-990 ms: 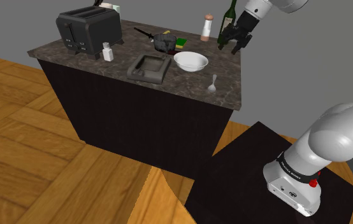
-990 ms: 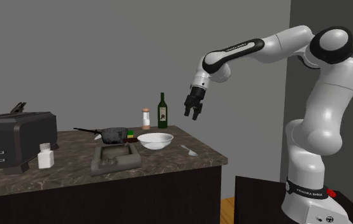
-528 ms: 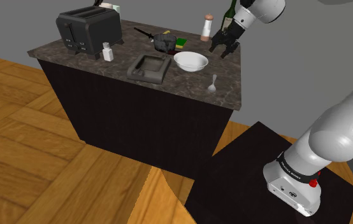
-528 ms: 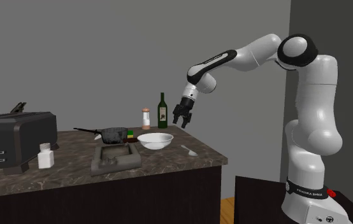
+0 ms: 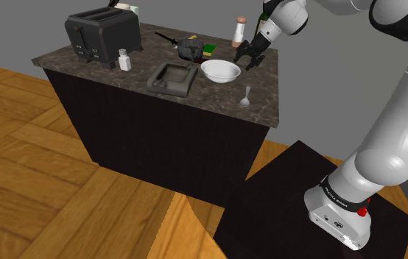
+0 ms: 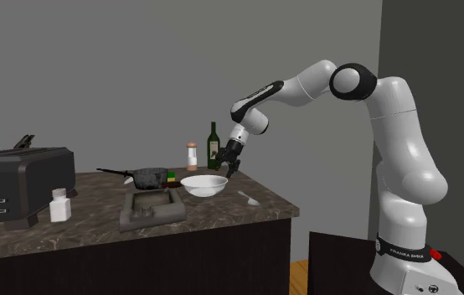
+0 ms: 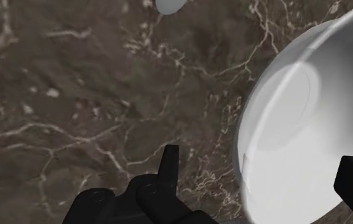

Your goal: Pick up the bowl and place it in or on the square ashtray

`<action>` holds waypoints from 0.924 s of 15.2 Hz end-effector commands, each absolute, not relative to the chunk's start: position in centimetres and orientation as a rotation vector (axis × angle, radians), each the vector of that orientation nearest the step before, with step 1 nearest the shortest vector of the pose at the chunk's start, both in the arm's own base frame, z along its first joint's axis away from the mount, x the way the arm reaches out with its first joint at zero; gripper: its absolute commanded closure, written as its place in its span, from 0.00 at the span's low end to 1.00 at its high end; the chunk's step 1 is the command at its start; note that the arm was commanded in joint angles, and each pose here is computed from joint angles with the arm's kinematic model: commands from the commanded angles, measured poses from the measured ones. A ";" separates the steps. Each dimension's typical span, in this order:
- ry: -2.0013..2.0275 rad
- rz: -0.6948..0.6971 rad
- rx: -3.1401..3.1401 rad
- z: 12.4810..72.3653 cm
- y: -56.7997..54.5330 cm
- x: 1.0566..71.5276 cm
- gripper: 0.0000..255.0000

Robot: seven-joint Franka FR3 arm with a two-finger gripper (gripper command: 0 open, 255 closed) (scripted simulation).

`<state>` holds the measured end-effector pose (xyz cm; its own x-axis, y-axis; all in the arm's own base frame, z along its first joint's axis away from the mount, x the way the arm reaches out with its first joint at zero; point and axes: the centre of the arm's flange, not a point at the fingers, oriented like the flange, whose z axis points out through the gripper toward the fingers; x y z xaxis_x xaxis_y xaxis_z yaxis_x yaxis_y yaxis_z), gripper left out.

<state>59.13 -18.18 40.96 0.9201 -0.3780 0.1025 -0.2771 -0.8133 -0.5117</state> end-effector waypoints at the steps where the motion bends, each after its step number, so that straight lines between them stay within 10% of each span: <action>1: 0.471 -0.273 -2.570 40.1 -17.9 59.7 0.00; 14: 0.471 -0.273 -2.570 37.6 -16.6 60.5 0.00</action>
